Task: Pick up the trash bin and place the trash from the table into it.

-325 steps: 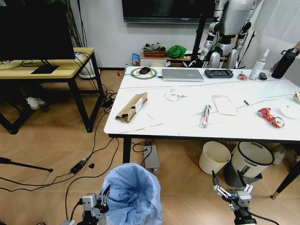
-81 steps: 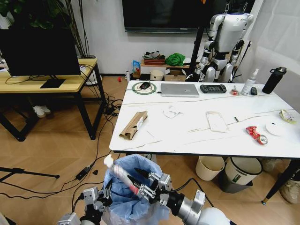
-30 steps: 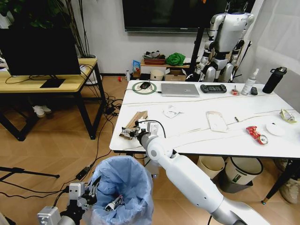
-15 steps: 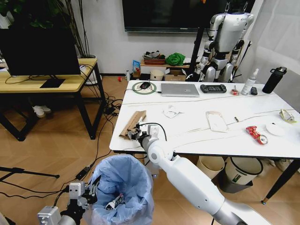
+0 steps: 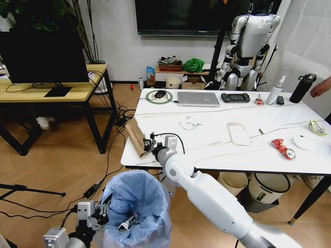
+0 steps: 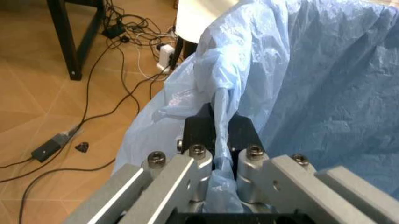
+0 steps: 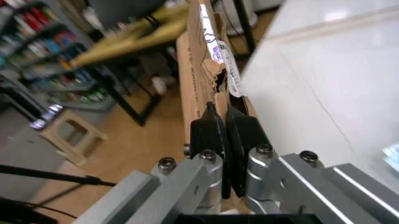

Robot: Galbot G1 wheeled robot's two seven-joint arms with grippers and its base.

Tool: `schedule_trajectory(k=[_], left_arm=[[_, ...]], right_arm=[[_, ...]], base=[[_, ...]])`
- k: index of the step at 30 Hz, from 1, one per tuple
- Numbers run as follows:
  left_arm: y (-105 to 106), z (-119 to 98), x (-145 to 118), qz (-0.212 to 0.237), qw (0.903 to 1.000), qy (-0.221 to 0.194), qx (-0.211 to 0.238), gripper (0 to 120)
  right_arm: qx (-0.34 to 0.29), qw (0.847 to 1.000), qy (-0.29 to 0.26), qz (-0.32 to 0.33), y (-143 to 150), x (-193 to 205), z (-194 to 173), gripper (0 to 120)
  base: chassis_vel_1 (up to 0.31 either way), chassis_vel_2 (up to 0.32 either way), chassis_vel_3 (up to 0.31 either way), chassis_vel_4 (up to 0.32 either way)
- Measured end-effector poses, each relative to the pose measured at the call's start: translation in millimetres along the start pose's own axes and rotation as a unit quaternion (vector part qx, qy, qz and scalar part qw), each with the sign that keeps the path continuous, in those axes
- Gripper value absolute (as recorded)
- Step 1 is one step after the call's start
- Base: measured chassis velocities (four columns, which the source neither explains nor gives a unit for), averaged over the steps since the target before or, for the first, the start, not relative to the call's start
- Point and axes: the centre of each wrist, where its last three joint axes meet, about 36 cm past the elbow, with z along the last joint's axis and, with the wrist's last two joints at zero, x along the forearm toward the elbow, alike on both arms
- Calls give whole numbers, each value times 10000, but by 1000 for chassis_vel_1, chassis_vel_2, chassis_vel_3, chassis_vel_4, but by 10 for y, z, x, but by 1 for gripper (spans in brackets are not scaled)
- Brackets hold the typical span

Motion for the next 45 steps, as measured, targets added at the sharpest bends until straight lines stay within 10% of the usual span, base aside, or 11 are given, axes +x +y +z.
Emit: schedule_trajectory(k=[19,35,45], left_arm=[[1,-21,0,-82,9999,-70,96,0],[-53,-45,34,-112,9997,-116,178,0],[-82,-38,44,-134,9996,-129,193,0]], right_arm=[[-328,9899,104,-1372,-76,1987,323,0],[-389,9816,540,-1789,169,2275,813,0],[-92,9847,214,-1727,98,2293,716,34]], base=[[0,0,0,0],[0,0,0,0],[0,0,0,0]])
